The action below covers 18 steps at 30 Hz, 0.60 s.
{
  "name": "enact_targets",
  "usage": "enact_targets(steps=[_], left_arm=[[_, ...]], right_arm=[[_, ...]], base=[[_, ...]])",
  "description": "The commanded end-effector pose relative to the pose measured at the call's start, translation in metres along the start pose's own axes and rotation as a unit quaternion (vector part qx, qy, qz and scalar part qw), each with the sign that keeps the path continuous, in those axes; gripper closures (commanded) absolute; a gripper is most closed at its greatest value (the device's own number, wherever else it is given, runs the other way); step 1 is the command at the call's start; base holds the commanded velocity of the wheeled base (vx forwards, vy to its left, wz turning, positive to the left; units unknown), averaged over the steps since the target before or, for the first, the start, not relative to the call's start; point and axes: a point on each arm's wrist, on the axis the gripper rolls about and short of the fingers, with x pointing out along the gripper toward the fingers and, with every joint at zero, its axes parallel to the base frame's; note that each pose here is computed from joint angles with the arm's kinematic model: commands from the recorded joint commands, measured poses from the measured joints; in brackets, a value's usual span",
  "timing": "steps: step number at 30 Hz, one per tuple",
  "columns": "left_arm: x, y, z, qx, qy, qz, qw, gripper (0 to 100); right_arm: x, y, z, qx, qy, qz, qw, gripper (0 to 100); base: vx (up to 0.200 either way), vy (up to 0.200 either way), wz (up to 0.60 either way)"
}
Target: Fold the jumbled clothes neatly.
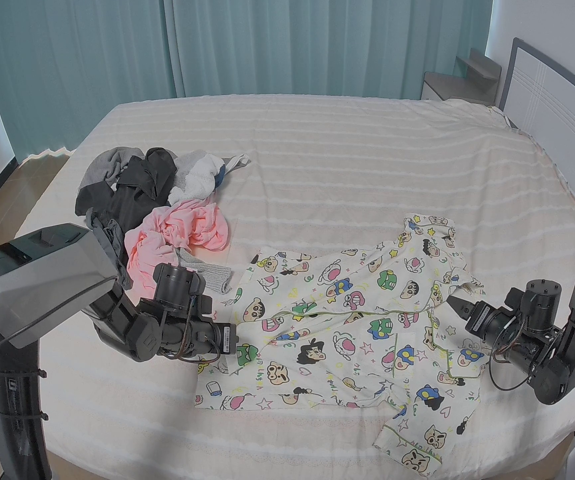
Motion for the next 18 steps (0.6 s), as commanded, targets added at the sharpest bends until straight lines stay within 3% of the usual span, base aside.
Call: enact_targets(steps=[1,7,17,18], left_arm=[[-0.014,-0.004,0.016,0.005,-0.034,0.001,0.9994,100],[-0.026,-0.002,0.032,0.013,-0.064,0.008,0.9979,100],[-0.013,0.015,0.038,0.073,-0.087,0.067,0.9913,100],[-0.008,0.016,0.041,0.079,-0.104,0.072,0.9888,100]], right_arm=[[0.0,0.0,0.0,0.0,0.0,0.0,1.0,0],[0.0,0.0,0.0,0.0,0.0,0.0,1.0,0],[-0.001,0.0,0.0,0.0,0.001,0.0,1.0,0],[-0.001,0.0,-0.001,-0.001,0.003,0.0,1.0,0]], base=[[0.0,0.0,0.0],[0.0,0.0,0.0],[0.0,0.0,0.0],[0.0,0.0,0.0]])
